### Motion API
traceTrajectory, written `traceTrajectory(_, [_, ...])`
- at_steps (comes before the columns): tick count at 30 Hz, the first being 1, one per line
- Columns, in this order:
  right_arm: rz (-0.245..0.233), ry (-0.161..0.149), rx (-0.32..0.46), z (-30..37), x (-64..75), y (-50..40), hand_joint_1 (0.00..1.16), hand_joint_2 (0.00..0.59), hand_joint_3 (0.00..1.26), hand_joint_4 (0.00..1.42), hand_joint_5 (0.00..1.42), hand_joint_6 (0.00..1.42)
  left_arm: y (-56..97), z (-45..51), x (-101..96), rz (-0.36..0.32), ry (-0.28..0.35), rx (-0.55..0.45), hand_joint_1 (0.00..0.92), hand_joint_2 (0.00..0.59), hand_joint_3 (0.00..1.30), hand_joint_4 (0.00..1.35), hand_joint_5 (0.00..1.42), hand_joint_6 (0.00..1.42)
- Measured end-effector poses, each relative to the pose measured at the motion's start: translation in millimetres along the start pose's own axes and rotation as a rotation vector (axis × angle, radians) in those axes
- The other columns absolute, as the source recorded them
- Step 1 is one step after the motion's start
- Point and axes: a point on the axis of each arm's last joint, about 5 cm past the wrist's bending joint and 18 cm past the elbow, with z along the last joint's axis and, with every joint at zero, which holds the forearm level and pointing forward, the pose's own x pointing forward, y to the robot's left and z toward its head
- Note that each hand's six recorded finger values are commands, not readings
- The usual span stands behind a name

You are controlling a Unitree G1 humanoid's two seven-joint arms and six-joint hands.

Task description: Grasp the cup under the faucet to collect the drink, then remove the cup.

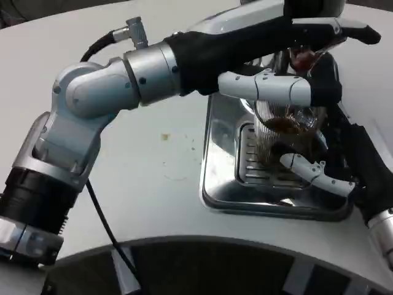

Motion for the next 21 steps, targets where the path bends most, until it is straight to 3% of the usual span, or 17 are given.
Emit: traceTrajectory(21, [0.006,-0.010,0.016,-0.5,5.4,5.9,0.66,0.217,0.03,0.05,0.12,0.00,0.0,-0.7,-0.1,0.000,-0.001,0.001,0.000,0.093,0.17,0.08,0.08,0.11])
